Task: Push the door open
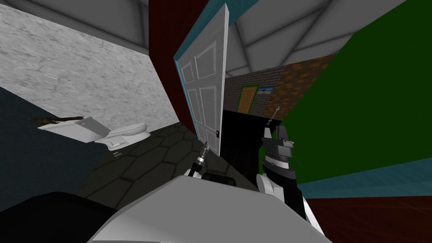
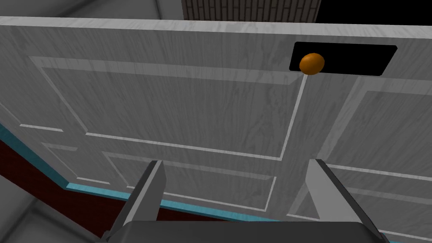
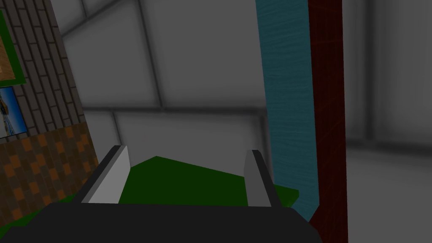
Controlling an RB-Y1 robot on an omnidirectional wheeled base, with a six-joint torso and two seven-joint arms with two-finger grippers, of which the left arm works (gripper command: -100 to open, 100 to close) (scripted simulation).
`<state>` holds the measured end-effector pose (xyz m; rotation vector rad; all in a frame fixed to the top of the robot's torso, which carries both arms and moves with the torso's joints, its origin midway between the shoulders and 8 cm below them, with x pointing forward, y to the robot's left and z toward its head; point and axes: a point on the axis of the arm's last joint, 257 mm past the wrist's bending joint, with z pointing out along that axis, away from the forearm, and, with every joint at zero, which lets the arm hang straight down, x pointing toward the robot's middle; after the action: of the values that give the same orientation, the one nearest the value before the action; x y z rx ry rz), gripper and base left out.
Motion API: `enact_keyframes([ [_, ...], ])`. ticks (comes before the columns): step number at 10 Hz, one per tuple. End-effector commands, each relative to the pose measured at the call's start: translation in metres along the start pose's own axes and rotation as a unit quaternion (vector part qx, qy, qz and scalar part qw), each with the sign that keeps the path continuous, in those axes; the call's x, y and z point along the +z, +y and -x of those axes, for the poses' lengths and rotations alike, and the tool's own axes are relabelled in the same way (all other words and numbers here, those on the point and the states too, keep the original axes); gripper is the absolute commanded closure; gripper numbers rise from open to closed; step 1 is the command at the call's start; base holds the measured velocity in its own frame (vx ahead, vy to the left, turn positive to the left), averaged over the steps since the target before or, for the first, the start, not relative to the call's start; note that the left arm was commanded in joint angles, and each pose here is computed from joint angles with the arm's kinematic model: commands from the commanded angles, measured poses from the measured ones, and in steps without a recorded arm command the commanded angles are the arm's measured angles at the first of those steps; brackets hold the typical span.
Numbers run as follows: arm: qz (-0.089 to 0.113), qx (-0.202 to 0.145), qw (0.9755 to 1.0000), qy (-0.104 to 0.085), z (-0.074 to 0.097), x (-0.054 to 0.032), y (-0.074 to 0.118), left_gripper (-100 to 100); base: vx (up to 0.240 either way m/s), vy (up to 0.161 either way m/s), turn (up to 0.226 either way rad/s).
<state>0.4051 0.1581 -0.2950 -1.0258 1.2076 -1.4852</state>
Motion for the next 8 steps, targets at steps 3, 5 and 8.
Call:
enact_keyframes([
  [3,0.022,0.003,0.9995,0.022,-0.016,-0.0079,0.025,-100,0.140,0.080,-0.114],
  [5,0.035,0.005,0.9988,0.034,-0.024,-0.0133,0.039,-100,0.101,0.062,-0.098],
  [8,0.049,0.008,0.9976,0.048,-0.033,-0.0203,0.055,-100,0.101,0.082,-0.088],
])
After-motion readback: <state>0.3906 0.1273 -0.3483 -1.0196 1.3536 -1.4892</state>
